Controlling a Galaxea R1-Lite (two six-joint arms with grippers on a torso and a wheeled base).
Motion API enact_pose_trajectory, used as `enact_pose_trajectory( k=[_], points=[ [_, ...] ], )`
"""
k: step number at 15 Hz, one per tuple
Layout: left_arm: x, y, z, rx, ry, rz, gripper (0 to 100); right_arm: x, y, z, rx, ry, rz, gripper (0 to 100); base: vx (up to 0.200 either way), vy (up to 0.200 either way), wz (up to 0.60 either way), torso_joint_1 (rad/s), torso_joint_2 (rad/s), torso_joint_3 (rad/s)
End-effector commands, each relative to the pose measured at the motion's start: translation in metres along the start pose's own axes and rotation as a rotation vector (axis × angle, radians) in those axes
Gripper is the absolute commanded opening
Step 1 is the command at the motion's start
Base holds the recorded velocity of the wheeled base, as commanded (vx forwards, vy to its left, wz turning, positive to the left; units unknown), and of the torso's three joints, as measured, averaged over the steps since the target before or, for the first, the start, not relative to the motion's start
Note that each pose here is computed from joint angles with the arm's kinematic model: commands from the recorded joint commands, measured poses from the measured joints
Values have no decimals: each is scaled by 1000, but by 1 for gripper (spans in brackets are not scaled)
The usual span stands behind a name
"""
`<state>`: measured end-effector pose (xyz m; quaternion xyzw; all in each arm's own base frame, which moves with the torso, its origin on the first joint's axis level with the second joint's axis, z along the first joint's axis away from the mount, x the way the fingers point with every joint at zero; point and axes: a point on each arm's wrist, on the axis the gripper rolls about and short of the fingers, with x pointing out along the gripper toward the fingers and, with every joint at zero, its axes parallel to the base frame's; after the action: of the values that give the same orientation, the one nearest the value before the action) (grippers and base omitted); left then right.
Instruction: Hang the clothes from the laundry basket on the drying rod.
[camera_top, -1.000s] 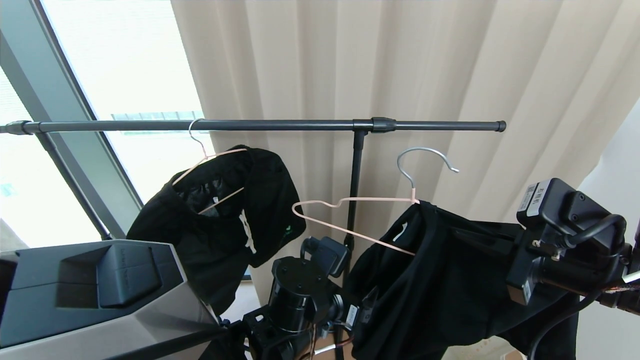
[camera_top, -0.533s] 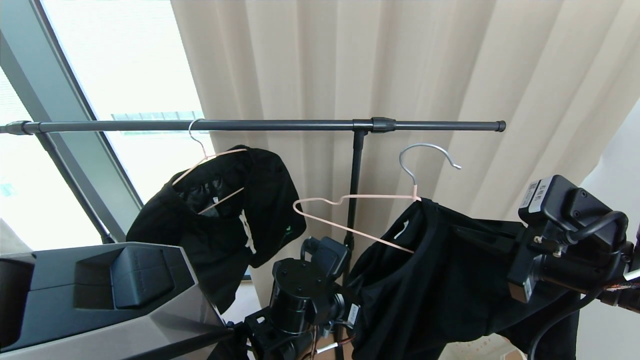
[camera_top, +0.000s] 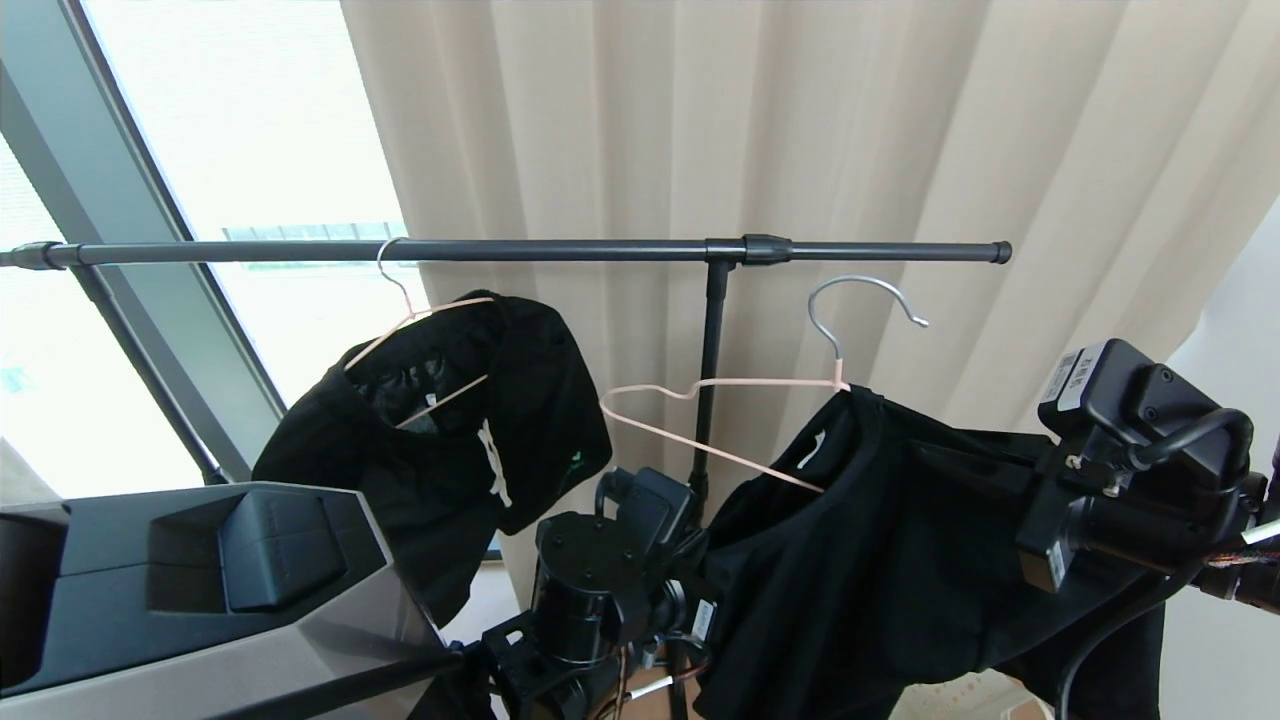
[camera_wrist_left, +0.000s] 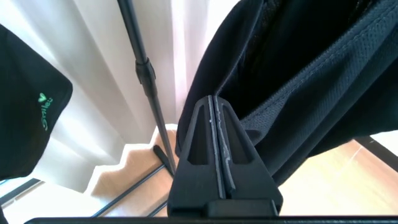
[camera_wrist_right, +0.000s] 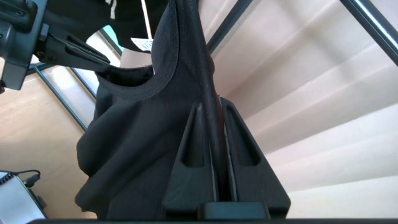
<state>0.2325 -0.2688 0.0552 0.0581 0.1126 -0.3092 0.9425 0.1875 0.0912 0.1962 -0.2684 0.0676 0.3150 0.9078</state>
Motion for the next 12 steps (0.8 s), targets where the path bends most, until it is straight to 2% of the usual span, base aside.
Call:
enact_pose_trajectory(
  k=[1,6,12],
  points=[
    [-1,2,3,-3,-8,6,0,0,-2,-1,2,4,-6,0,0,0,0,0,0,0],
    [-3,23,18,11,-55,64,0,0,-4,-2,6,10,-16,0,0,0,0,0,0,0],
    [0,44,21,38,-79,139,0,0,-4,-2,5,6,-17,0,0,0,0,0,0,0]
  ],
)
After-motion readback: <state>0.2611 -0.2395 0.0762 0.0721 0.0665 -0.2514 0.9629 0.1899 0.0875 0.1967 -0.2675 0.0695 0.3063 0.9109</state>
